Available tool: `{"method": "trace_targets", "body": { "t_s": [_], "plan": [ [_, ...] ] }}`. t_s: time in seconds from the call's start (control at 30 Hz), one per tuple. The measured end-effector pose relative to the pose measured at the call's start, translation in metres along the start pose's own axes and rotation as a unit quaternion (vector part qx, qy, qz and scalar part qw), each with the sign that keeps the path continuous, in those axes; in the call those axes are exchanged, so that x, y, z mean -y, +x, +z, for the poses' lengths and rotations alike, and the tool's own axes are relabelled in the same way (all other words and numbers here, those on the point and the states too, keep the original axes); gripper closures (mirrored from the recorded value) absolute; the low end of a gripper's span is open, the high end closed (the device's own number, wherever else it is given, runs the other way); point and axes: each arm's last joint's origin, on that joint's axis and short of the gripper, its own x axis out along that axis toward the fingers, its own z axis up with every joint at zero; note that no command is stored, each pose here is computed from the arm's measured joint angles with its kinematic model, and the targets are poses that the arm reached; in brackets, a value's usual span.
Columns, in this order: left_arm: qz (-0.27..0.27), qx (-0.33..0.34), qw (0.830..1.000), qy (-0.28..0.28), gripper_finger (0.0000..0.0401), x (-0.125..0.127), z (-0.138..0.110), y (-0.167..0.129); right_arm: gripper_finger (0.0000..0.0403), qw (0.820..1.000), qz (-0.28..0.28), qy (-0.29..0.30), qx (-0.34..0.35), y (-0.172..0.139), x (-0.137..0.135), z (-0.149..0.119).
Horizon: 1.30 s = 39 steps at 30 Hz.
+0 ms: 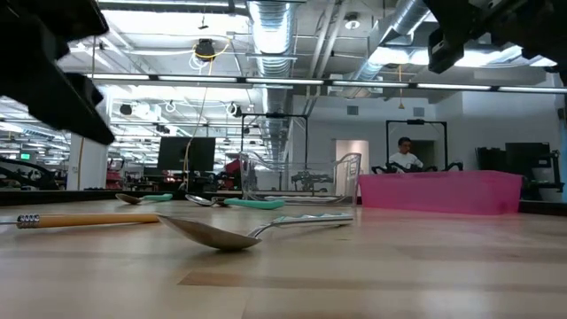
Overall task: Sort silverware by color (type)
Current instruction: Put the orange spoon into the yellow bin
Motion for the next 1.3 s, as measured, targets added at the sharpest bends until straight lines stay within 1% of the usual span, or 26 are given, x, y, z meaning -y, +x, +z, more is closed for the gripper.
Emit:
{"method": "trace_targets", "body": {
  "t_s": [0.1, 0.17, 0.27, 0.37, 0.53, 0.7, 0.8, 0.87, 1.1, 1.17, 1.3],
  "plan": [
    [0.022, -0.019, 0.998, -0.047, 0.0216, -0.004, -0.004, 0.006, 0.0186, 1.000, -0.003, -0.001, 0.000, 0.000, 0.001, 0.000],
    [0.021, -0.032, 0.997, -0.072, 0.0216, -0.004, -0.006, 0.008, 0.0186, 1.000, -0.007, -0.002, 0.000, 0.000, 0.003, 0.000],
    [0.023, -0.057, 0.995, -0.082, 0.0216, 0.001, -0.002, 0.008, 0.0186, 1.000, -0.012, -0.003, 0.001, 0.001, 0.005, 0.001],
    [0.038, -0.075, 0.994, -0.071, 0.0216, 0.010, 0.009, 0.004, 0.0186, 1.000, -0.019, -0.005, 0.002, 0.001, 0.008, 0.001],
    [0.085, -0.099, 0.991, -0.031, 0.0216, 0.027, 0.028, -0.002, 0.0186, 1.000, -0.029, -0.008, 0.000, 0.001, 0.013, 0.001],
    [0.129, -0.130, 0.983, 0.012, 0.0216, 0.042, 0.037, 0.004, 0.0186, 1.000, -0.031, -0.003, 0.000, 0.001, 0.014, 0.001],
    [0.143, -0.142, 0.979, 0.031, 0.0216, 0.049, 0.033, 0.014, 0.0186, 1.000, -0.030, 0.006, -0.003, 0.001, 0.013, 0.001],
    [0.150, -0.149, 0.977, 0.039, 0.0216, 0.052, 0.027, 0.023, 0.0186, 0.999, -0.029, 0.013, -0.004, 0.001, 0.013, 0.000],
    [0.185, -0.174, 0.965, 0.065, 0.0216, 0.052, 0.006, 0.046, 0.0186, 0.999, -0.030, 0.024, -0.010, 0.001, 0.014, -0.001],
    [0.189, -0.176, 0.964, 0.064, 0.0216, 0.052, 0.003, 0.049, 0.0186, 0.999, -0.031, 0.024, -0.010, 0.001, 0.014, -0.001],
    [0.196, -0.176, 0.964, 0.035, 0.0216, 0.047, -0.002, 0.050, 0.0186, 0.999, -0.030, 0.024, -0.010, 0.001, 0.014, -0.001]
  ]
}}
